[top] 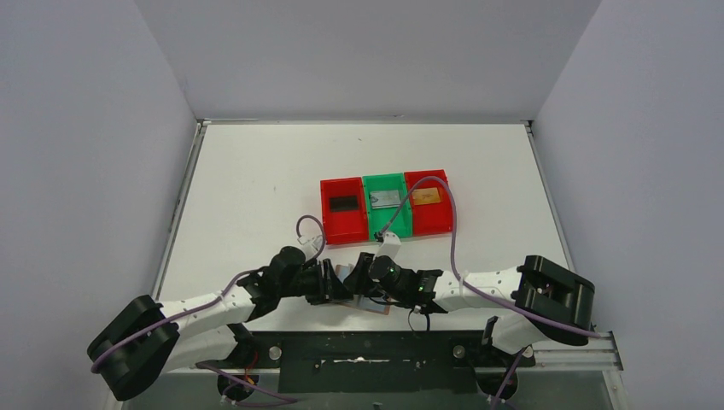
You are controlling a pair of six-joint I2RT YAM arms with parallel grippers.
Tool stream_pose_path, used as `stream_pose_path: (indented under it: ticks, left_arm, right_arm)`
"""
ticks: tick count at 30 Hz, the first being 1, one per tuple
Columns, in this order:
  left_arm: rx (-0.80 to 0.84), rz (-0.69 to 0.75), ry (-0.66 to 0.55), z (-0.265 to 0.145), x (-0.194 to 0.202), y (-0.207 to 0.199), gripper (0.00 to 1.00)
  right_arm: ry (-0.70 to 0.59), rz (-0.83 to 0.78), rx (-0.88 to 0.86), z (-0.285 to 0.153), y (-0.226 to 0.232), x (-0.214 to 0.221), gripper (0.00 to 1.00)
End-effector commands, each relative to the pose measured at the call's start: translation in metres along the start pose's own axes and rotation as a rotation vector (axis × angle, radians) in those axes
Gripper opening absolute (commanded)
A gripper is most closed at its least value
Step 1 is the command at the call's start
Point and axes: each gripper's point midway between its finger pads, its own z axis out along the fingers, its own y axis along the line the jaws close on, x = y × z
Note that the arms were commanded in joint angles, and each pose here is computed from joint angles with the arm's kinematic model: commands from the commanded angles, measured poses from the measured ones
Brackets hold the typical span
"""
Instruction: Take the credit cards out of the card holder
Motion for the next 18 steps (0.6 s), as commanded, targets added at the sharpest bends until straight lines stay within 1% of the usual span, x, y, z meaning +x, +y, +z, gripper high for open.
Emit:
stream_pose_path:
  ticks: [1,8,10,11,12,13,18]
  left_arm:
    - [0.059,0.073,-0.089,0.005,-0.022,-0.022,0.33]
    - [0.027,0.107,-0.155,0.007,-0.032,-0.021,0.12]
    - [0.024,0.12,-0.162,0.007,-0.034,-0.022,0.04]
    - [0.024,0.124,-0.165,0.007,-0.034,-0.023,0.01]
    - [0.019,0.127,-0.169,0.007,-0.035,-0.023,0.0]
    - [0.008,0.125,-0.172,0.006,-0.034,-0.021,0.0]
    - [-0.056,0.112,-0.214,0.0,-0.039,-0.013,0.0]
  right_arm:
    - [-0.064,0.038,-0.067,-0.003,0.019,-0.019,0.37]
    - [-0.065,0.037,-0.071,-0.003,0.021,-0.02,0.39]
    - [-0.068,0.037,-0.074,-0.004,0.023,-0.022,0.41]
    - [-0.069,0.032,-0.074,-0.005,0.023,-0.023,0.48]
    - [-0.071,0.029,-0.071,-0.007,0.024,-0.025,0.54]
    - [-0.076,0.023,-0.064,-0.008,0.025,-0.028,0.57]
    - [-0.122,0.004,0.042,-0.022,0.013,-0.048,0.66]
